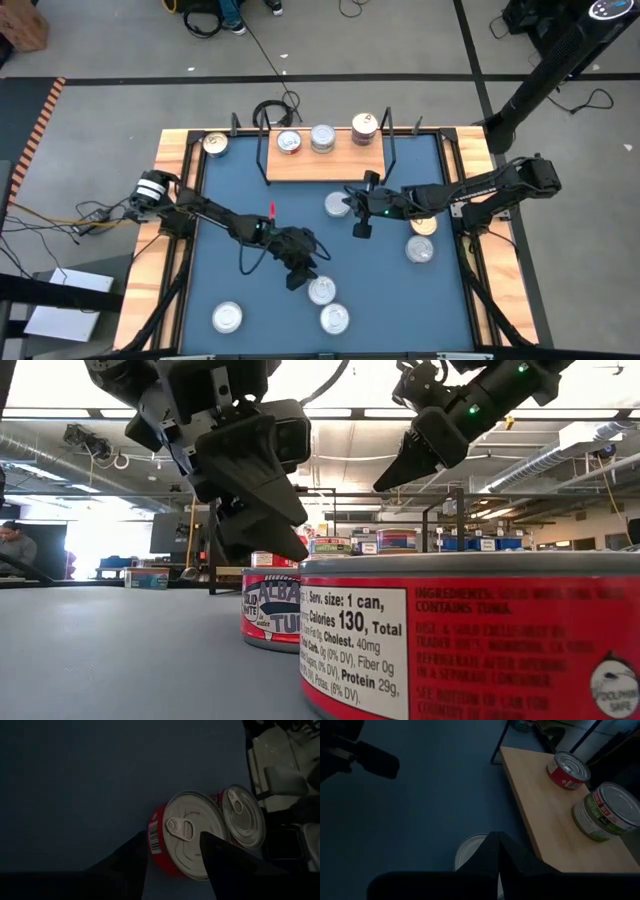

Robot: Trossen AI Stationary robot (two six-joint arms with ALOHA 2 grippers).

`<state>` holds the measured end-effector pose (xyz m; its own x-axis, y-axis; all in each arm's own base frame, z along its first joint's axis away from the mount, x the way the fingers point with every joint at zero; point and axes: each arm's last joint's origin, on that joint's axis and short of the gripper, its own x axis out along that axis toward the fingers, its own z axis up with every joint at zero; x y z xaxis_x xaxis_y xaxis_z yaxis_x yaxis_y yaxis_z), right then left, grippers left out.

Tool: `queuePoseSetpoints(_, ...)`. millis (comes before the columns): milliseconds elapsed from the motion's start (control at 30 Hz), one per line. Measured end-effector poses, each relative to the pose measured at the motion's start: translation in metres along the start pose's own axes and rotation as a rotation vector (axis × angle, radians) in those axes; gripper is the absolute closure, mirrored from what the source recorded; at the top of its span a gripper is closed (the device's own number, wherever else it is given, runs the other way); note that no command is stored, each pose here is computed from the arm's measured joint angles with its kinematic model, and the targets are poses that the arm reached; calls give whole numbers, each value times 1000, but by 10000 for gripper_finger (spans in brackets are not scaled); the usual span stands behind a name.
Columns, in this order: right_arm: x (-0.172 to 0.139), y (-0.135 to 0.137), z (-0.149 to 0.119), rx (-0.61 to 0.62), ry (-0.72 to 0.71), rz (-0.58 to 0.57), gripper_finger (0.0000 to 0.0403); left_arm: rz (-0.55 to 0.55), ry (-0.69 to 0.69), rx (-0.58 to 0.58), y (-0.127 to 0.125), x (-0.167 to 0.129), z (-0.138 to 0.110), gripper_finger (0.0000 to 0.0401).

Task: Stack canned seafood by type on shelf
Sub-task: Stack the red tuna can on top of the red tuna can on the shelf

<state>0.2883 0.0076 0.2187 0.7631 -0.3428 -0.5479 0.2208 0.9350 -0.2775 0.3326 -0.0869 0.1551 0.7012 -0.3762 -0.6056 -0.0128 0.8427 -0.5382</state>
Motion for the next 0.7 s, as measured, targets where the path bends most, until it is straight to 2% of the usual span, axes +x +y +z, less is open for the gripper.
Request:
queuePoseSetpoints(267, 0, 0, 1, 4, -7, -1, 393, 26, 56, -65, 7, 13, -7, 220)
queuePoseSetpoints(433, 0, 0, 1, 3, -7, 0, 392, -15, 96, -69, 6, 27, -3, 220)
queuePoseSetpoints(567, 0, 0, 1, 3, -6, 0, 393, 27, 152, -89, 11, 28, 0, 221)
queuePoseSetpoints(700, 0, 0, 1, 1, -7, -1, 393, 82, 186, -70, 12, 25, 5, 241)
